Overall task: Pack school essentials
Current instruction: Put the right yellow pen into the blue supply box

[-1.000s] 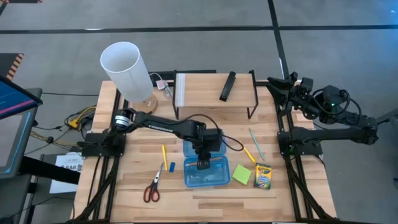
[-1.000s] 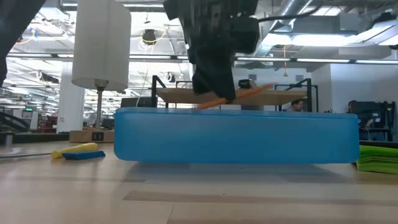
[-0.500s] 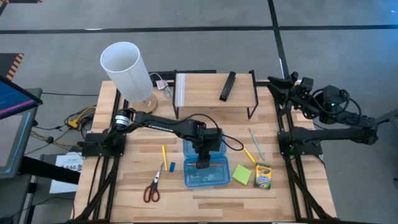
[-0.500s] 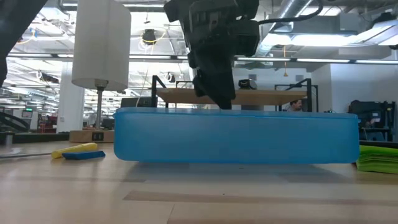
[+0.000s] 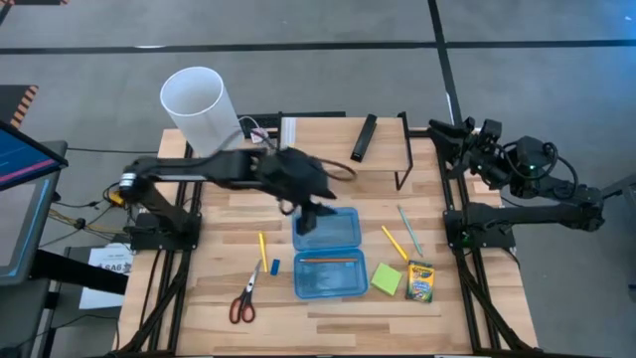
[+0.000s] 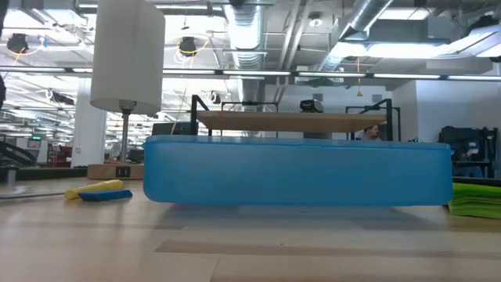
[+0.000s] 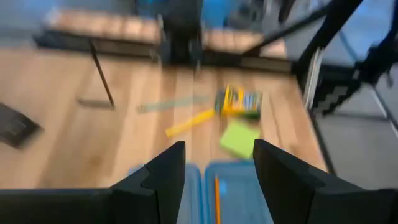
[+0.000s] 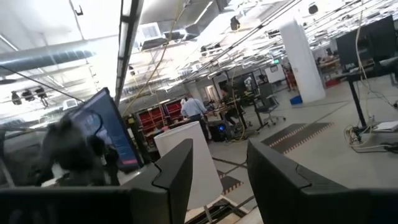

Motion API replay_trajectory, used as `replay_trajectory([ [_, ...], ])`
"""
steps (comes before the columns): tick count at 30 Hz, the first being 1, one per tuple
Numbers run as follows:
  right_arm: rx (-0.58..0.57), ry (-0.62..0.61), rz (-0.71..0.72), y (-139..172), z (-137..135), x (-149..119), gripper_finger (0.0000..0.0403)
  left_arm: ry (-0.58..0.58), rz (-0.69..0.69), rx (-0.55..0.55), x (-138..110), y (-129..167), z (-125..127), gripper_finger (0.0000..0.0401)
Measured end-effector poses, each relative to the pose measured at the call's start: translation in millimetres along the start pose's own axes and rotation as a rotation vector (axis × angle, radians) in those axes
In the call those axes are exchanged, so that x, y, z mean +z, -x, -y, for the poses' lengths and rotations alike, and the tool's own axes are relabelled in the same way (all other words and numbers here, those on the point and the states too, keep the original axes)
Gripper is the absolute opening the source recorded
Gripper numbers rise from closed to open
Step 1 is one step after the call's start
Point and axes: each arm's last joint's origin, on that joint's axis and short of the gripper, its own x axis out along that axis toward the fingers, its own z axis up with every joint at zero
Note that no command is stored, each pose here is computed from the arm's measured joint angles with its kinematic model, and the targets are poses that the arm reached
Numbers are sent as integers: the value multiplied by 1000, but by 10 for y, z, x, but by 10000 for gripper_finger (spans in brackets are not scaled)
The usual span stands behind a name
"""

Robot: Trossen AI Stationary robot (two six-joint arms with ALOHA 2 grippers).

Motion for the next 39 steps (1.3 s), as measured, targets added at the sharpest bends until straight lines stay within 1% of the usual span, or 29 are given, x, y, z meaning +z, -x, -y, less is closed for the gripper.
replay_trajectory([
  [3, -2, -28, -4, -14, -2, -10, 173, -8, 96, -8, 92, 292, 51, 176],
  [5, -3, -37, -9, -17, -1, -17, 173, -14, 148, -15, 123, 433, 84, 176],
  [10, -6, -34, -19, -47, -6, -39, 173, -18, 228, -18, 116, 688, 138, 176],
  [14, -7, -31, -29, -73, -12, -61, 173, 8, 288, -17, 21, 814, 154, 176],
  [16, -8, -30, -31, -79, -13, -66, 173, 31, 309, -21, -67, 870, 154, 176],
  [20, -10, -26, -44, -109, -20, -82, 173, 90, 369, -33, -244, 918, 135, 176],
  [26, -9, -20, -60, -197, -67, -37, 173, 164, 477, -69, -470, 983, 99, 176],
  [29, -16, -5, -109, -229, -101, 7, 173, 178, 513, -81, -550, 1026, 88, 176],
  [33, -18, 0, -209, -267, -177, 84, 173, 179, 541, -83, -605, 1075, 80, 176],
  [39, -75, -20, -419, -311, -248, 133, 173, 165, 543, -83, -615, 1085, 79, 176],
])
